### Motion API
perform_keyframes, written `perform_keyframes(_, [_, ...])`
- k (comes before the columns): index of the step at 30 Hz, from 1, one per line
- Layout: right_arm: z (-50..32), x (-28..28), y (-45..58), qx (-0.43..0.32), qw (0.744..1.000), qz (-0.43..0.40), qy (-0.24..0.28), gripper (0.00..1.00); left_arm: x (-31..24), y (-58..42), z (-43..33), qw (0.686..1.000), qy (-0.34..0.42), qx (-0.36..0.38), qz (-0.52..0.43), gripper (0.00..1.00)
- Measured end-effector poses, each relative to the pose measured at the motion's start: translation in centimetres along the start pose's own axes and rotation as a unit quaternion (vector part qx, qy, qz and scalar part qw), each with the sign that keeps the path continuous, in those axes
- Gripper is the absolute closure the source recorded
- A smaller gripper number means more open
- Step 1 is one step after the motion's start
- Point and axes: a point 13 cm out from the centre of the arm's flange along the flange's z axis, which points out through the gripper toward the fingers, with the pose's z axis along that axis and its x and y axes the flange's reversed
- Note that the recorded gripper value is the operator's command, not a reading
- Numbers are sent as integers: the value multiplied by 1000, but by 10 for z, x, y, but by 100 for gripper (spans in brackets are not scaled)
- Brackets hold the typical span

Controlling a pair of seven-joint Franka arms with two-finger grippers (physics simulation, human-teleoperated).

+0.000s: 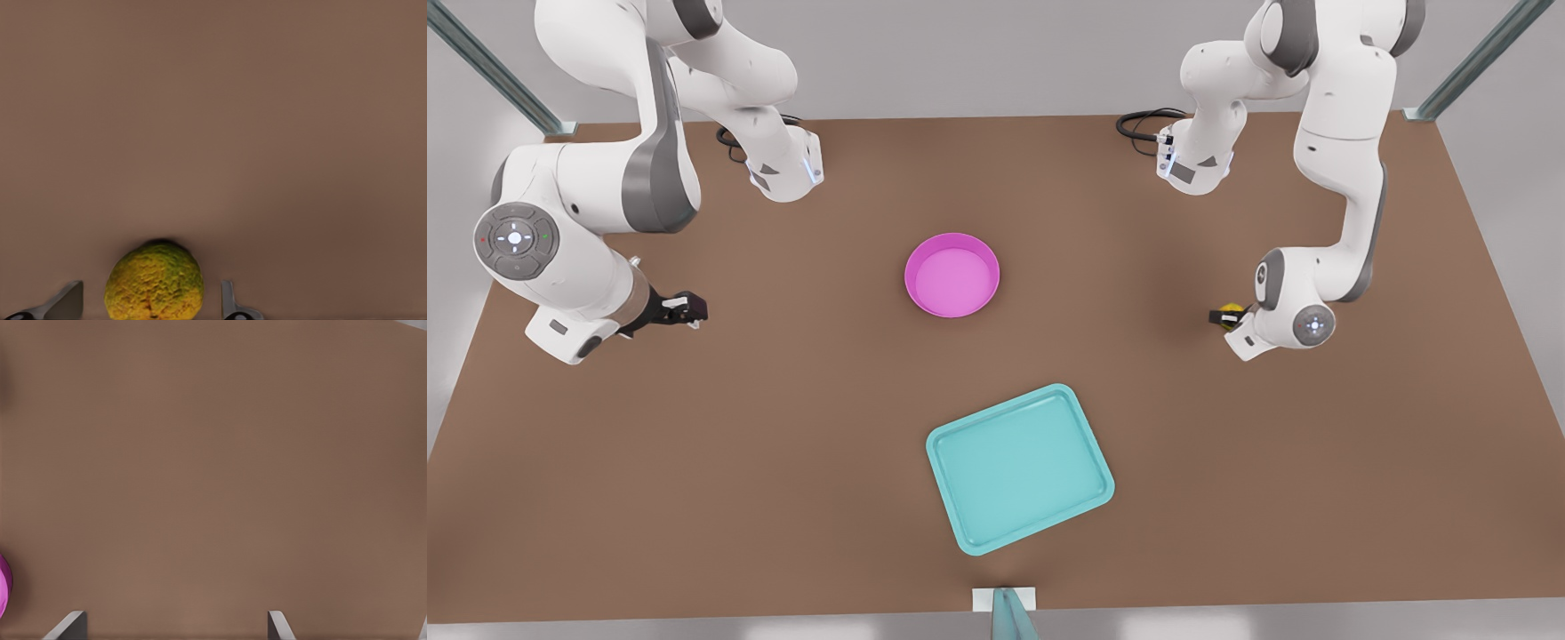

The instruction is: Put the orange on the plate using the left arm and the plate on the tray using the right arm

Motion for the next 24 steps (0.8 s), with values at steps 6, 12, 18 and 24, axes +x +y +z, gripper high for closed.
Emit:
perform_keyframes(6, [0, -1, 0, 0, 1000, 0, -1, 0, 2, -1, 21, 1000, 18, 2, 11, 0])
perform_keyframes(12, [0, -1, 0, 0, 1000, -1, -2, 0, 1, 0, 24, 1000, 19, -1, 17, 36])
perform_keyframes(18, [0, -1, 0, 0, 1000, -1, -2, 0, -7, -12, -13, 999, -3, -10, 30, 33])
perform_keyframes(24, [0, -1, 1, -1, 1000, -2, -2, 0, -45, -247, -123, 977, -50, -69, 193, 33])
